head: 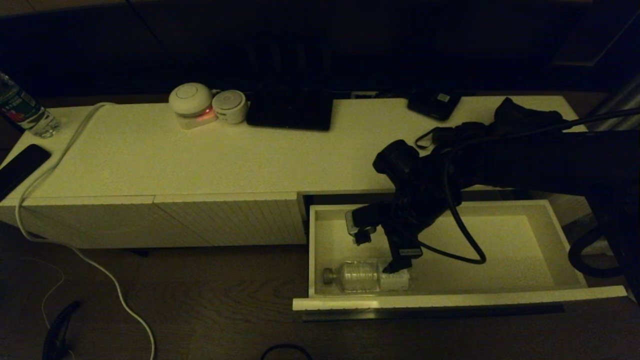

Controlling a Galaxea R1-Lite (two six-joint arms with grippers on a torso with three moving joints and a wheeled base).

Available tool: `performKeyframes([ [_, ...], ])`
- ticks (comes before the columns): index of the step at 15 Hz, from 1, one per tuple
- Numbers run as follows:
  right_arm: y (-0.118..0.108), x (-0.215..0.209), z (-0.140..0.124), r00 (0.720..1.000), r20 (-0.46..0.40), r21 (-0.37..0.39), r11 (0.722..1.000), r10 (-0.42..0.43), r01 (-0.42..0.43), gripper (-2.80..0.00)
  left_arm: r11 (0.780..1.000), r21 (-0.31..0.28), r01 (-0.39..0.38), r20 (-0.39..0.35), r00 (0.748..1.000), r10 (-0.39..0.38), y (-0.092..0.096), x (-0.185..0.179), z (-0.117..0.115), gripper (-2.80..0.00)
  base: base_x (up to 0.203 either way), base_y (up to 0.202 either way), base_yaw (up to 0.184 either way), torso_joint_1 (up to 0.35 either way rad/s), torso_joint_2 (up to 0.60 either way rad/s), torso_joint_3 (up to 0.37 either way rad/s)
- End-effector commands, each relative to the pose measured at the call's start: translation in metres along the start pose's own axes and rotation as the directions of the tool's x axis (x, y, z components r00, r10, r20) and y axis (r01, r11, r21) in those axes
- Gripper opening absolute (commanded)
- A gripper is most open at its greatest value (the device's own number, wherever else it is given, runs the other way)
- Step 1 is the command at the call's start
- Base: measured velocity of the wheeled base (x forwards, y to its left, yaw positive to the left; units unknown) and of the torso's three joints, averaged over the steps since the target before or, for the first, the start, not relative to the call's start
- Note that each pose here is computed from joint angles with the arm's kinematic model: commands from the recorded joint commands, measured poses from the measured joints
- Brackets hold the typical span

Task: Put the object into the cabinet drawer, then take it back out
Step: Take the mineral water out of the drawer and put it on the table

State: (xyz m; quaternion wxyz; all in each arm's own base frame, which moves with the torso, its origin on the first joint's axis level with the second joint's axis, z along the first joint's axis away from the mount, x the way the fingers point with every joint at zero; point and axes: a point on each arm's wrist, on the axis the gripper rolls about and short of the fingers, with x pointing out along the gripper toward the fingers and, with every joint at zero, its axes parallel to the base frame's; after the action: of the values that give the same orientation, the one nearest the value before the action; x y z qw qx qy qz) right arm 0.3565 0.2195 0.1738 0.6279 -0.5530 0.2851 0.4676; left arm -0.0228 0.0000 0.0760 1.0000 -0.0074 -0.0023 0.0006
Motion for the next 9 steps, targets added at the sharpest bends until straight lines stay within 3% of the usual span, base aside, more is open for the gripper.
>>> performKeyframes([
  [1,0.0006,0.0005,-0.0003,1.000,-0.003,-0.001,1.000,0.007,-0.007,0.00,1.000,0.000,0.000,0.000,1.000,0.000,0.0000,0.0000,-0.0005,-2.80,0.000,0.000,0.000,0.000,0.00,0.000],
  [9,0.0021,0.0020,0.0020,1.000,0.003,-0.006,1.000,0.015,-0.015,0.00,1.000,0.000,0.000,0.000,1.000,0.000,0.0000,0.0000,-0.0004,-2.80,0.000,0.000,0.000,0.000,0.00,0.000],
])
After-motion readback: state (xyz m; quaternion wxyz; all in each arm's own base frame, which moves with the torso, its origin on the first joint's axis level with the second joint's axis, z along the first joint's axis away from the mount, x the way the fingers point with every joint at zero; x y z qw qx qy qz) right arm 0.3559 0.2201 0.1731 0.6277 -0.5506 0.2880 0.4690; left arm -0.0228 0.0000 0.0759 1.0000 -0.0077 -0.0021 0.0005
